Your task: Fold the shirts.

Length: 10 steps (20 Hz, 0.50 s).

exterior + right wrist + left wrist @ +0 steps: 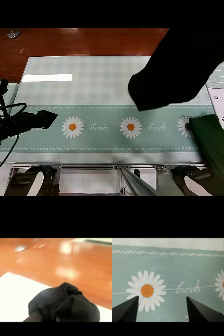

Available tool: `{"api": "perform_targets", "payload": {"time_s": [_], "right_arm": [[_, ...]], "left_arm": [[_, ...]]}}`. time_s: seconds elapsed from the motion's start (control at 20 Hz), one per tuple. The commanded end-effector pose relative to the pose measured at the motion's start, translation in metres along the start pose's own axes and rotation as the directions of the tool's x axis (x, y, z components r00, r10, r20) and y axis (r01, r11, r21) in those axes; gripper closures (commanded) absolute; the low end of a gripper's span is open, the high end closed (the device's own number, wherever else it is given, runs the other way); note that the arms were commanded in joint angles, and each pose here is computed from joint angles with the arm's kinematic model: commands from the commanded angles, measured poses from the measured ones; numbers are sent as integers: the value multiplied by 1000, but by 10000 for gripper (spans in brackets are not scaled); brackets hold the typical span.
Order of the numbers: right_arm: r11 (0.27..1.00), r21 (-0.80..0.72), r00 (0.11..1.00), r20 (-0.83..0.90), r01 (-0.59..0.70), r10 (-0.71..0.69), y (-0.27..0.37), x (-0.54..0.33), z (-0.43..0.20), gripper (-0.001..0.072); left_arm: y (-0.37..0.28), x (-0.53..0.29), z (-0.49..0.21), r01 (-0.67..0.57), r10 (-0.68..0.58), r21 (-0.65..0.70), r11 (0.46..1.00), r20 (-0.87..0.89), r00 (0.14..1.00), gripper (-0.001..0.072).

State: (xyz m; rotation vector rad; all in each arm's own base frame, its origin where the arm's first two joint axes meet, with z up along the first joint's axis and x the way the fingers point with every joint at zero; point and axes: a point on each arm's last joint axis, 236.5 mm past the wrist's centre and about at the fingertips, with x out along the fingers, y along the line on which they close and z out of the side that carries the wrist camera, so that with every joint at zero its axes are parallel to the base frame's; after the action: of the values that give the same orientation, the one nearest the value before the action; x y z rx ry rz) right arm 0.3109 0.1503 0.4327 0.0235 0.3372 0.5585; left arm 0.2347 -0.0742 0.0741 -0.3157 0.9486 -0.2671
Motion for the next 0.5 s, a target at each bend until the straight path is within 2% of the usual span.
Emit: {"api": "perform_targets", "payload": {"time_s": [0.0, 0.2, 0.45], "right_arm": [[988, 18, 972, -180, -153, 153, 53, 33, -54, 675], [961, 168, 858, -437, -218, 271, 100, 134, -177, 674], [901, 370, 679, -603, -227, 419, 185, 242, -320, 674]], "left_arm": [[-2, 0, -2, 12, -12, -9, 1000, 1, 1000, 7], [-2, 1, -2, 12, -12, -9, 1000, 1, 1000, 7], [-2, 1, 2, 9, -9, -11, 1000, 17, 1000, 7]]}}
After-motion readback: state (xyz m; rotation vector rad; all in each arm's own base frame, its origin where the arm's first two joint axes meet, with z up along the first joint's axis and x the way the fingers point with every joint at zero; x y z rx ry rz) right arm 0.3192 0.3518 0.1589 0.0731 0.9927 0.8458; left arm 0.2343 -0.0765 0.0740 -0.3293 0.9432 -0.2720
